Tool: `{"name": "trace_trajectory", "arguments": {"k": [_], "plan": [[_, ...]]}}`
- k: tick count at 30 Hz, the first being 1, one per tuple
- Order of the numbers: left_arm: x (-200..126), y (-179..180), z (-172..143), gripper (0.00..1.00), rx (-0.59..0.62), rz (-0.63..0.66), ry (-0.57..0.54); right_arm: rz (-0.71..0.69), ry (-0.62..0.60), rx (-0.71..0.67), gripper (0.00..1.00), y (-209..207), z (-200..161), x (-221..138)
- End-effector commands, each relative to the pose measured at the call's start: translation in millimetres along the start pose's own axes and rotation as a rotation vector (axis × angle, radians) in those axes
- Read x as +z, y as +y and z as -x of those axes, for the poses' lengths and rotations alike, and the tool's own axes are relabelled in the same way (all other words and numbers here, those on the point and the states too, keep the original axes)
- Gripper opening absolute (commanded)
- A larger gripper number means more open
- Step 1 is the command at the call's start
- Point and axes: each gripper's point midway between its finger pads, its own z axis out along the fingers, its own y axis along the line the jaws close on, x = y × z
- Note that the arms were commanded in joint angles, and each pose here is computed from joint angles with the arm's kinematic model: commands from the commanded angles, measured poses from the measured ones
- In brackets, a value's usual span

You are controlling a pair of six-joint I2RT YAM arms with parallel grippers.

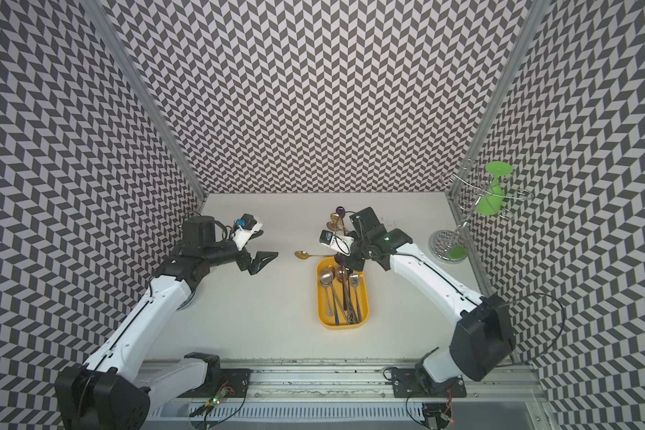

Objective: Put the spoon into the storage box
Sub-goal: Place the spoon in the storage box.

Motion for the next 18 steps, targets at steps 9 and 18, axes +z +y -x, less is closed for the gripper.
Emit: {"name": "trace_trajectory", "arguments": {"k": [9,18], "plan": [[-2,0,5,0.99,0.0,-0.008,-0.011,0.0,0.006,0.046,0.14,-4,0,23],[1,0,2,0.99,-0.004,-0.016,-0.018,-0.133,-0.028,0.04,0.4,-23,9,-1]]}}
